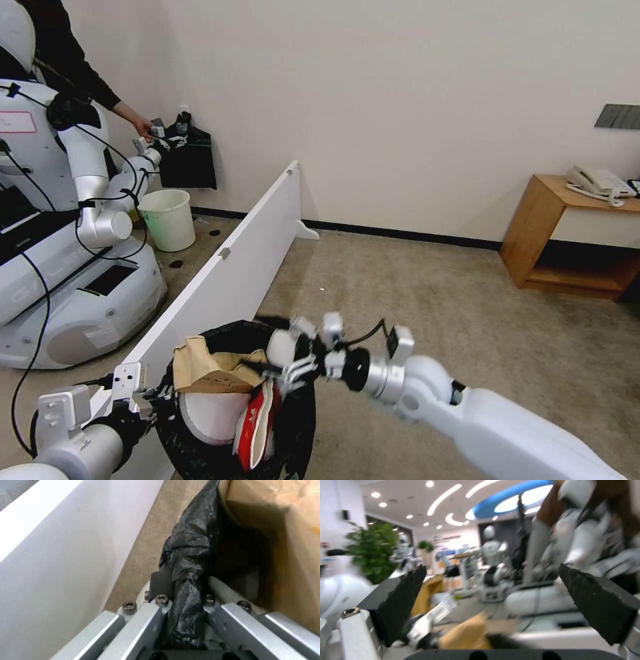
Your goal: Pick up the trash bin, then pick up the garbage from the floor and place it into the trash bin.
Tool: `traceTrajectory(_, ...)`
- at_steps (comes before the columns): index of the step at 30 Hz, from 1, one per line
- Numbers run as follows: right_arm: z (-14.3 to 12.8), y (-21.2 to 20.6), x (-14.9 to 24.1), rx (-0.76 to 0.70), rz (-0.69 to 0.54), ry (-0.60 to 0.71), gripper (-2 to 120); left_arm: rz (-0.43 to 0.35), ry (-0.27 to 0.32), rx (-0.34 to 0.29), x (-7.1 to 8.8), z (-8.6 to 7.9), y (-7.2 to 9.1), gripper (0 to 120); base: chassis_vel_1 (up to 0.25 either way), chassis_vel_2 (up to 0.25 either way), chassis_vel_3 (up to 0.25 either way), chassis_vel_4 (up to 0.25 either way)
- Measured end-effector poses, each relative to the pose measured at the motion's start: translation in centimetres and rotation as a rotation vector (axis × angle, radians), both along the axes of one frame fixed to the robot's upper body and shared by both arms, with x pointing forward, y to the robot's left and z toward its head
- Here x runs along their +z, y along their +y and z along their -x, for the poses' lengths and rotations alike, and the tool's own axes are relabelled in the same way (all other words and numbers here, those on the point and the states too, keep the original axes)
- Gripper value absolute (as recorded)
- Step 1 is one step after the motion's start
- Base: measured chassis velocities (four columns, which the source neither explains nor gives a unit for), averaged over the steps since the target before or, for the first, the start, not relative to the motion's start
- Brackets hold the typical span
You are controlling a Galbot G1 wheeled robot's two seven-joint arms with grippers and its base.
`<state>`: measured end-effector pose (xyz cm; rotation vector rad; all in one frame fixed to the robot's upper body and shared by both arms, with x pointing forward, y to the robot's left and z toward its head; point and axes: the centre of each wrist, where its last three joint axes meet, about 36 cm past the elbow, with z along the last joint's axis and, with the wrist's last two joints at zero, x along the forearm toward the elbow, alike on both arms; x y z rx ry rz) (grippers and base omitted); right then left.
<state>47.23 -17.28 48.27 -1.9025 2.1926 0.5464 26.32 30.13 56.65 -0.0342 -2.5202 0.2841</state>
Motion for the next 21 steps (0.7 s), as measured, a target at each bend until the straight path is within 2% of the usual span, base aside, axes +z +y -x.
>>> traceTrajectory(2, -0.5, -1.5, 1.1, -0.049, -0.012, -0.026, 100, 0.002, 0.000, 0.006, 0.0, 0.0, 0.0, 1, 0.000, 0.000, 0.000, 0.000)
traceTrajectory(4, -1.2, -4.8, 2.8, -0.151, -0.017, -0.066, 100, 0.001, -0.001, 0.012, -0.1, 0.1, 0.1, 1, 0.000, 0.000, 0.000, 0.000)
traceTrajectory(5, -1.2, -4.8, 2.8, -0.151, -0.017, -0.066, 100, 0.001, -0.001, 0.012, -0.1, 0.1, 0.1, 1, 0.000, 0.000, 0.000, 0.000)
traceTrajectory(6, -1.2, -7.0, 3.3, -0.226, -0.010, -0.077, 100, -0.004, -0.002, 0.016, -0.1, 0.1, 0.0, 1, 0.000, 0.000, 0.000, 0.000)
traceTrajectory(10, 0.0, -12.0, 3.4, -0.402, 0.030, -0.067, 100, -0.017, -0.004, 0.020, -0.4, 0.2, -0.1, 1, 0.000, 0.000, 0.000, 0.000)
traceTrajectory(11, 0.0, -12.0, 3.4, -0.402, 0.030, -0.067, 100, -0.017, -0.004, 0.020, -0.4, 0.2, -0.1, 1, 0.000, 0.000, 0.000, 0.000)
traceTrajectory(13, 1.4, -16.1, 2.9, -0.563, 0.091, -0.051, 100, -0.031, -0.007, 0.017, -0.6, 0.3, -0.3, 1, 0.000, 0.000, 0.000, 0.000)
traceTrajectory(14, 1.4, -16.1, 2.9, -0.563, 0.091, -0.051, 100, -0.031, -0.007, 0.017, -0.6, 0.3, -0.3, 1, 0.000, 0.000, 0.000, 0.000)
traceTrajectory(16, 4.2, -19.9, 1.4, -0.789, 0.137, 0.013, 100, -0.039, -0.009, 0.020, -0.8, 0.5, -0.4, 1, 0.000, 0.000, 0.000, 0.000)
traceTrajectory(17, 4.2, -19.9, 1.4, -0.789, 0.137, 0.013, 100, -0.039, -0.009, 0.020, -0.8, 0.5, -0.4, 1, 0.000, 0.000, 0.000, 0.000)
traceTrajectory(19, 6.9, -21.7, -0.2, -0.906, 0.188, 0.057, 100, -0.039, -0.008, 0.025, -0.9, 0.5, -0.4, 1, 0.000, 0.000, 0.000, 0.000)
traceTrajectory(20, 6.9, -21.7, -0.2, -0.906, 0.188, 0.057, 100, -0.039, -0.008, 0.025, -0.9, 0.5, -0.4, 1, 0.000, 0.000, 0.000, 0.000)
traceTrajectory(21, 8.8, -22.8, -1.0, -0.968, 0.228, 0.073, 100, -0.037, -0.008, 0.029, -0.9, 0.6, -0.4, 1, 0.000, 0.000, 0.000, 0.000)
